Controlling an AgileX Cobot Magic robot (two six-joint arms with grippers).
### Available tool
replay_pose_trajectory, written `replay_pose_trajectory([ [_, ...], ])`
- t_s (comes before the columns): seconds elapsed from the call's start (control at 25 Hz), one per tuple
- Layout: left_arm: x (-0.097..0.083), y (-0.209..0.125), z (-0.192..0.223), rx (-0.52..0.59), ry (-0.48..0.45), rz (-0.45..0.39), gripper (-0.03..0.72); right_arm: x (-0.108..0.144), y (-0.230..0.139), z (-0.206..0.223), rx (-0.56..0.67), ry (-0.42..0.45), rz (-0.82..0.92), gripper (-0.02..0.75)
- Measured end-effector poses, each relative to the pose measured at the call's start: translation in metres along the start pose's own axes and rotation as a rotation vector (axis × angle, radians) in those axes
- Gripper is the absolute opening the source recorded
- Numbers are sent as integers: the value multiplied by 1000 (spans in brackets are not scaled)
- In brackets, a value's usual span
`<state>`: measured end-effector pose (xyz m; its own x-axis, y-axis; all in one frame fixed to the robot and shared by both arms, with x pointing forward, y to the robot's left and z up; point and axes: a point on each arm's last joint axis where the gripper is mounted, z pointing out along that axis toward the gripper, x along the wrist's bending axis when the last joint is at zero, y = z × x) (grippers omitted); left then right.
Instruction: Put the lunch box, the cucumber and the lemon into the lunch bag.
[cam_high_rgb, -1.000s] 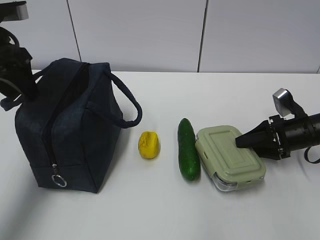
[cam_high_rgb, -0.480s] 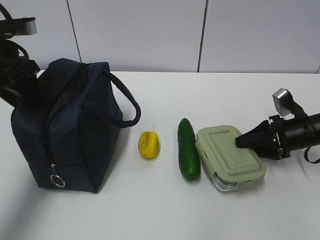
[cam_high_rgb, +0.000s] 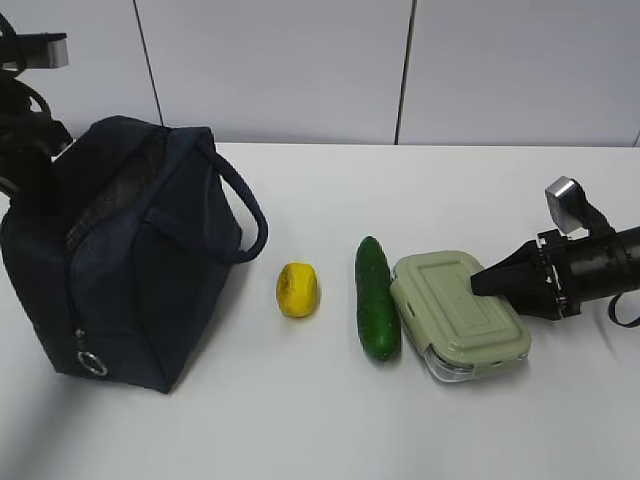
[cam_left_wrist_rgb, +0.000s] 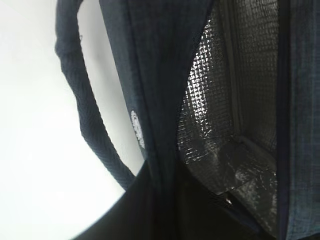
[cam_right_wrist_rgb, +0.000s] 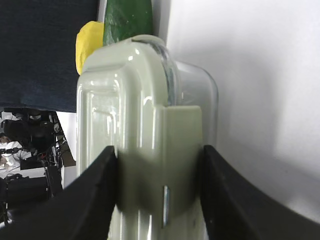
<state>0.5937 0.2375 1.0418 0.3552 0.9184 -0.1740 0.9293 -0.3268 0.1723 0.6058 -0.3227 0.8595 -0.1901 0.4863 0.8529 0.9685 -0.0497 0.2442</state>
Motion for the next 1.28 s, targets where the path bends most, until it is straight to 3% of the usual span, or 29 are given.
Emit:
replay_pose_trajectory([
  [0.36, -7, -7, -23, -43, 79, 22, 11, 0, 1, 0, -6, 2, 21, 365],
  [0.72, -32, -3, -18, -15, 170, 100, 11, 3, 3, 0, -20, -6, 43, 363],
  [1.0, -33, -3, -18, -13, 187, 99, 11, 15, 12, -10, -74, -95, -2, 359],
  [1.28, -33, -3, -18, -13, 186, 96, 11, 19, 14, -13, -82, -103, -11, 359],
])
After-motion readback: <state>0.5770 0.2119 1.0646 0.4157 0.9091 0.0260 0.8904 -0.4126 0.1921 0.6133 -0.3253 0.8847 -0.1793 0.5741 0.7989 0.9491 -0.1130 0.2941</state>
